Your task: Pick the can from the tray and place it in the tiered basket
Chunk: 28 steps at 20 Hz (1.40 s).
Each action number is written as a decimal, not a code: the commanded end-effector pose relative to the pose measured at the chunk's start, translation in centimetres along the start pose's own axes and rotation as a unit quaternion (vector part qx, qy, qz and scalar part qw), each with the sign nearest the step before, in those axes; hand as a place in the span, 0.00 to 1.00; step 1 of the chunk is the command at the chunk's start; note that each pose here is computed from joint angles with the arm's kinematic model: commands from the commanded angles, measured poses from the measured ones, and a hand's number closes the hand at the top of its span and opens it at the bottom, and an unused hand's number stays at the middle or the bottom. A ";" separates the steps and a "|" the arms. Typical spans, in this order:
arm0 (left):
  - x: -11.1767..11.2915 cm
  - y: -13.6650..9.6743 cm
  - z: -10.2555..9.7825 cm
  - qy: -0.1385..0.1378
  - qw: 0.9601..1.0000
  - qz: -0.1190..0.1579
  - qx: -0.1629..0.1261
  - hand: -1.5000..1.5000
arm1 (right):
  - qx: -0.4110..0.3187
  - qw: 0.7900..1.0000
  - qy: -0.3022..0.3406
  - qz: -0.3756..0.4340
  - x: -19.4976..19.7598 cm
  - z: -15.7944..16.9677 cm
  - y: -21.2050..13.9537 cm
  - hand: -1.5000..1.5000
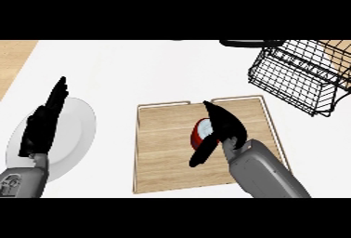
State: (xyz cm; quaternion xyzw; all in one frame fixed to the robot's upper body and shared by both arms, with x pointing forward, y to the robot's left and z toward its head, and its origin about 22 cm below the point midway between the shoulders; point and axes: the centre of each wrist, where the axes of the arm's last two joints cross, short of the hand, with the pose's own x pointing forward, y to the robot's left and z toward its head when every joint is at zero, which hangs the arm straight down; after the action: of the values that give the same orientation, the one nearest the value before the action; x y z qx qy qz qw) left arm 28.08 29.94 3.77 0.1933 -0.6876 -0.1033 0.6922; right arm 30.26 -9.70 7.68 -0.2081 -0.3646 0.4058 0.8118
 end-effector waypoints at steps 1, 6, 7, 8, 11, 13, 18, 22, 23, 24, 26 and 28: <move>-0.5 -0.9 -0.2 0.001 1.000 0.002 -0.005 0.50 | 0.017 0.999 0.049 0.005 0.2 -0.5 -0.2 0.00; 2.4 0.0 -1.9 -0.003 1.000 0.005 0.000 0.50 | 0.093 0.995 0.018 0.044 1.0 -0.8 4.3 1.00; 0.1 -0.1 0.0 0.003 1.000 -0.004 -0.006 0.50 | 0.074 0.994 0.006 0.080 1.4 -1.5 2.7 1.00; 0.2 -0.2 0.5 -0.003 1.000 0.000 -0.005 0.50 | 0.062 0.991 0.007 0.120 -0.7 -1.3 3.4 1.00; -0.7 -0.9 -0.1 0.000 1.000 0.001 -0.004 0.50 | 0.034 0.993 -0.005 0.111 1.4 0.2 2.7 1.00; 0.9 -0.8 -0.3 -0.001 1.000 -0.002 -0.001 0.50 | 0.034 0.996 -0.012 0.076 1.6 -0.6 4.0 1.00; -0.8 -0.2 0.2 0.003 1.000 -0.006 0.008 0.50 | 0.002 1.000 0.014 -0.004 3.9 -1.0 0.4 1.00; 1.7 -0.8 -0.9 -0.022 1.000 0.002 -0.018 0.50 | -0.149 0.985 0.082 -0.030 5.0 -4.8 -3.1 1.00; 1.7 -1.0 -0.7 -0.038 0.999 -0.008 -0.025 0.50 | -0.181 0.979 0.091 -0.029 4.8 -5.3 -3.7 1.00; 1.6 -2.4 -0.4 -0.034 0.999 0.000 -0.036 0.50 | -0.188 0.977 0.098 -0.039 5.9 -5.5 -3.5 1.00; 1.7 -2.0 -0.7 -0.031 0.999 0.006 -0.039 0.50 | -0.228 0.967 0.099 -0.056 7.3 -5.7 -4.1 1.00; 1.3 -2.5 -0.6 -0.029 0.999 0.001 -0.035 0.50 | -0.281 0.953 0.071 -0.091 8.5 -5.3 -5.6 1.00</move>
State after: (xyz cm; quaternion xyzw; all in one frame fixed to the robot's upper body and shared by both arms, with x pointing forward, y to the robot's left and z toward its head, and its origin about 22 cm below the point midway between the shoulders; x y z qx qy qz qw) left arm 28.86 27.87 4.14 0.1700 -0.7028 -0.1265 0.6791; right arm 38.73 -7.00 9.46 -0.3695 -0.4029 0.2941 0.7840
